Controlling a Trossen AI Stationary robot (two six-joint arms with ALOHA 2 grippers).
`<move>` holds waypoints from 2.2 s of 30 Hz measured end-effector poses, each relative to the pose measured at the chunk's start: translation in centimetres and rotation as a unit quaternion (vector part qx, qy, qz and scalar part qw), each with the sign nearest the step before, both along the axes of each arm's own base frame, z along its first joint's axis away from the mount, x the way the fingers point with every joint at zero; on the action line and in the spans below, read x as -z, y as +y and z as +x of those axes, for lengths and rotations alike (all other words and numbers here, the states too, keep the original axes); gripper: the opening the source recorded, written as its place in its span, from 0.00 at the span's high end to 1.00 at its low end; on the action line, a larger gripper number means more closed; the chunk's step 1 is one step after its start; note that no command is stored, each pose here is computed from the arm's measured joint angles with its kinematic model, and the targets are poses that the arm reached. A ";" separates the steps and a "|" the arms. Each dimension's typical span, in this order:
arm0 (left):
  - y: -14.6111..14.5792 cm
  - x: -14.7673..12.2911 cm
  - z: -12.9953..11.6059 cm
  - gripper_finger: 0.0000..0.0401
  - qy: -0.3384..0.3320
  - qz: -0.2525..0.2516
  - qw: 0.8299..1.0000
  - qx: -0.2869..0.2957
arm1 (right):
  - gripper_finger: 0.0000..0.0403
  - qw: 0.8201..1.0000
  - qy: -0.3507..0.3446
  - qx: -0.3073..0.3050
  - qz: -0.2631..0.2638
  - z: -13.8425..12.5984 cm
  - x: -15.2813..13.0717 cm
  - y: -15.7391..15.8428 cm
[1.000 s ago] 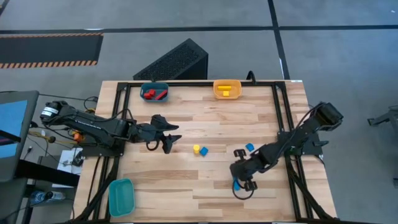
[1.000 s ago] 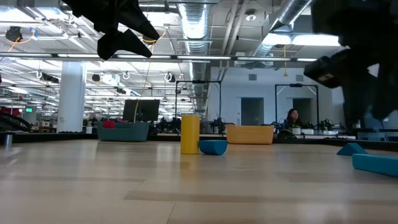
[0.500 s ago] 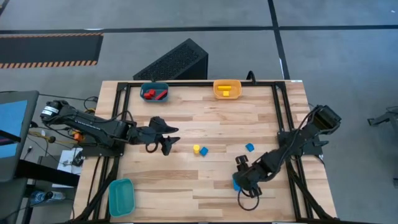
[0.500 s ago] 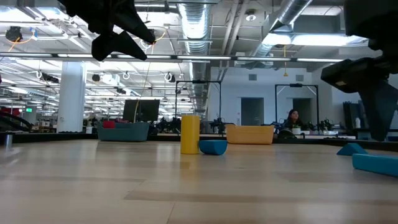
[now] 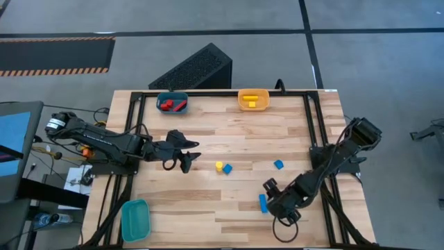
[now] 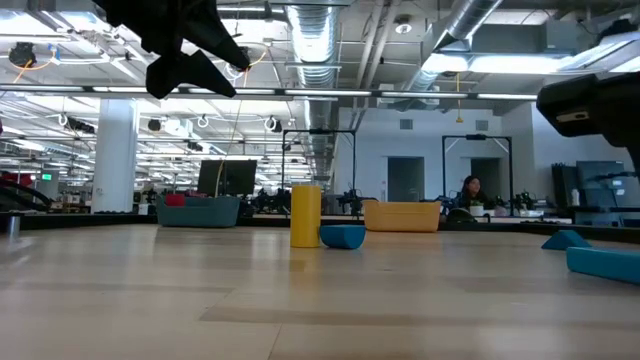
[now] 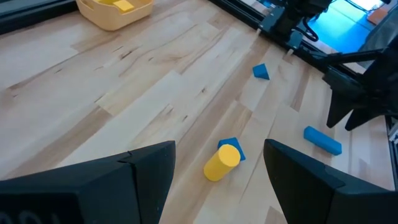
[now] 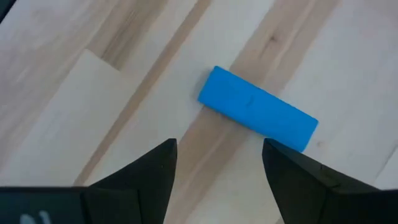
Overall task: Sort & place blocks by color
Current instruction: Put the bottom blue block into the green bin
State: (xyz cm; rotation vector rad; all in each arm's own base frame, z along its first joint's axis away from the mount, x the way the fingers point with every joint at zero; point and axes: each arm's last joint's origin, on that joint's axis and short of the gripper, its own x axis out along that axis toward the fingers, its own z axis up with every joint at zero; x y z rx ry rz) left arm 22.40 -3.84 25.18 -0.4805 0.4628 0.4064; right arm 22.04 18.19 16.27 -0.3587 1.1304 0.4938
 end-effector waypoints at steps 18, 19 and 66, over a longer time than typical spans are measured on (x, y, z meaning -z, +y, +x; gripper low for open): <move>0.0 0.0 0.0 0.42 0.000 0.000 1.000 -0.001 | 0.35 0.999 -0.038 0.007 0.034 1.0 -0.8 0.4; 0.0 0.0 0.0 0.42 0.000 0.001 1.000 -0.001 | 0.35 0.998 -0.042 0.008 0.037 1.3 -1.1 0.5; -0.8 0.3 -0.4 0.42 0.015 -0.007 1.000 0.008 | 0.36 0.999 0.006 0.014 0.039 6.8 3.3 0.3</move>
